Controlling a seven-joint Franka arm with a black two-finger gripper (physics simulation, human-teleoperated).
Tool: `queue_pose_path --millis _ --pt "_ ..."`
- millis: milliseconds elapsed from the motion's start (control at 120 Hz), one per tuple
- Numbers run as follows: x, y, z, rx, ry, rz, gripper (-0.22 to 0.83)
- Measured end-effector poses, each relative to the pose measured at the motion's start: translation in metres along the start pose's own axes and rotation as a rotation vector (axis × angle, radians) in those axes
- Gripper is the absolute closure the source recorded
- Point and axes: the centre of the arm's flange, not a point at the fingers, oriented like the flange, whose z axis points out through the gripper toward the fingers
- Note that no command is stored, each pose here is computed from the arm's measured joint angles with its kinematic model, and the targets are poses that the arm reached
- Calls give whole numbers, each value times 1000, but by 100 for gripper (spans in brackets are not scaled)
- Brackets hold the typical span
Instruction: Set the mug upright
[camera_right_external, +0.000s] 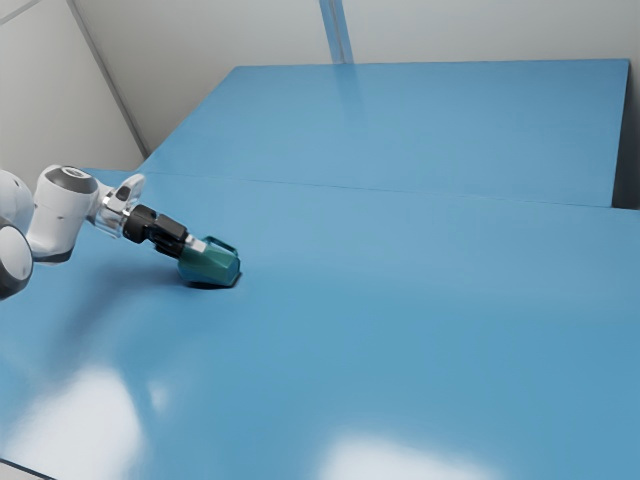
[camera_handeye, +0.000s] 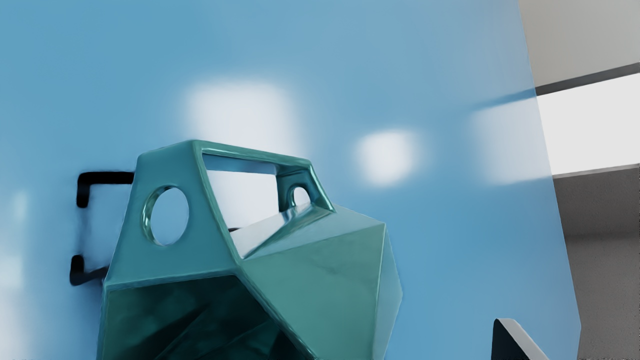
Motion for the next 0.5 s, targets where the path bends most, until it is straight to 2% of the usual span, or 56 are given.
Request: queue_pose_path --millis 133,225,500 --pt "0 2 1 -9 -3 8 55" --pt "0 2 1 -12 -4 12 65" --pt "6 19 -4 -2 -6 46 76"
